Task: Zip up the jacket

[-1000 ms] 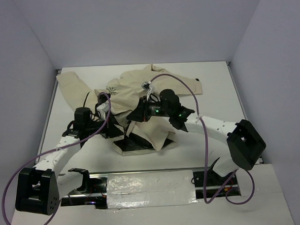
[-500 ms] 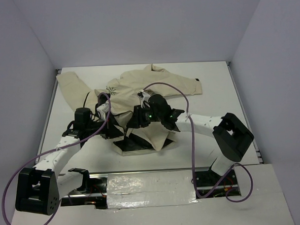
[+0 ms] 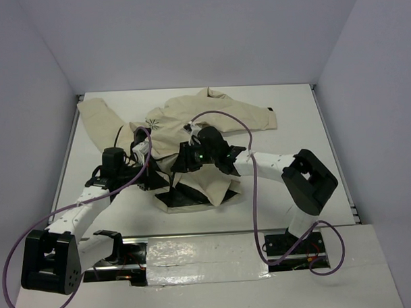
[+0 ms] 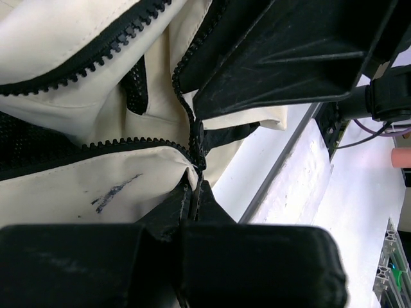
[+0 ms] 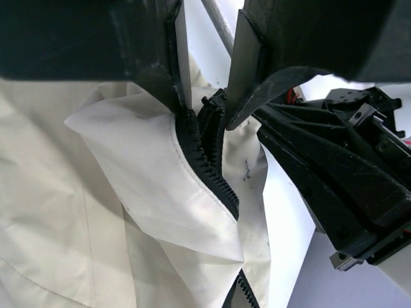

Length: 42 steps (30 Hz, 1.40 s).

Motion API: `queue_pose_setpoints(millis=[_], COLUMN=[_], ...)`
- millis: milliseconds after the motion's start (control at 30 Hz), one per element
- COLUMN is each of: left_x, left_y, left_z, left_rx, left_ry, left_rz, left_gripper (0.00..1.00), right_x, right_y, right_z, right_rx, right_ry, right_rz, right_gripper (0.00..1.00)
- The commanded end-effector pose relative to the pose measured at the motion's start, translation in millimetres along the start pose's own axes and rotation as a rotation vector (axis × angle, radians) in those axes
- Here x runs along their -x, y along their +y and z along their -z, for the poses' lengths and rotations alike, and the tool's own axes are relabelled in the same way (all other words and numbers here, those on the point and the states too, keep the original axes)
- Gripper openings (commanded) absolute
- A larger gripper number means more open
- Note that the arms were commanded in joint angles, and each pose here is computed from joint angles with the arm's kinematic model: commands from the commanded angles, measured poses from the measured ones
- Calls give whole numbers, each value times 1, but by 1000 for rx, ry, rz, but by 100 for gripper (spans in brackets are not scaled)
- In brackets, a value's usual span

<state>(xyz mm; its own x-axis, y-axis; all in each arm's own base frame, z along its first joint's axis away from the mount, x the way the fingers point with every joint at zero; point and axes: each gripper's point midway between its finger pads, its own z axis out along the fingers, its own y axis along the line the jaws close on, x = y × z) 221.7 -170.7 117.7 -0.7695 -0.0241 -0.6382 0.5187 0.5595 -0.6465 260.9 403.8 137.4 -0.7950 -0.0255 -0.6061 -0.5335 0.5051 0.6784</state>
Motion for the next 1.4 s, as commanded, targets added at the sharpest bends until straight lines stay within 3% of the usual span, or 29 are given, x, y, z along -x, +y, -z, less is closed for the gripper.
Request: queue_pose_setpoints(millis=[0, 200, 300, 333, 367, 400, 467, 567, 733, 833, 967, 1100, 1233, 1367], left_x=[0, 1, 0, 0, 0, -1, -3, -6, -1, 6, 1, -9, 10, 17], left_y=[-6, -5, 1, 4, 5, 7, 8, 9, 8, 4, 2, -2, -15, -31], left_z=[2, 2, 2, 2, 2, 2, 2, -1, -6, -8, -6, -1, 5, 12], left_rx=[-31, -24, 14, 31, 39, 47, 54, 43, 19, -13, -25, -23, -46, -93], left_ry=[-4, -4, 1, 0, -2, -1, 0, 4, -32, -61, -40, 20, -24, 16], left_rz=[-2, -1, 14, 15, 14, 19, 22, 41, 62, 51, 32, 40, 32, 74], left_gripper=[0, 0, 3, 9, 26, 34, 44, 45, 37, 18, 1, 0, 0, 0], right_x=[22, 23, 23, 24, 24, 24, 21, 21, 19, 18, 26, 44, 75, 105], right_y=[16, 22, 28, 30, 30, 30, 33, 38, 40, 40, 45, 48, 58, 50], right_z=[-4, -3, -3, -3, -4, -5, -6, -7, -7, -6, -5, -9, -11, -13], right_rx=[39, 66, 91, 102, 104, 109, 121, 134, 142, 143, 154, 139, 131, 45], right_ry=[-45, -49, -50, -52, -52, -53, -46, -46, -42, -40, -71, -115, -199, -282], right_rz=[50, 67, 77, 80, 77, 70, 66, 70, 75, 74, 90, 135, 232, 364], right_gripper=[28, 1, 0, 0, 0, 0, 0, 0, 0, 0, 0, 0, 0, 0])
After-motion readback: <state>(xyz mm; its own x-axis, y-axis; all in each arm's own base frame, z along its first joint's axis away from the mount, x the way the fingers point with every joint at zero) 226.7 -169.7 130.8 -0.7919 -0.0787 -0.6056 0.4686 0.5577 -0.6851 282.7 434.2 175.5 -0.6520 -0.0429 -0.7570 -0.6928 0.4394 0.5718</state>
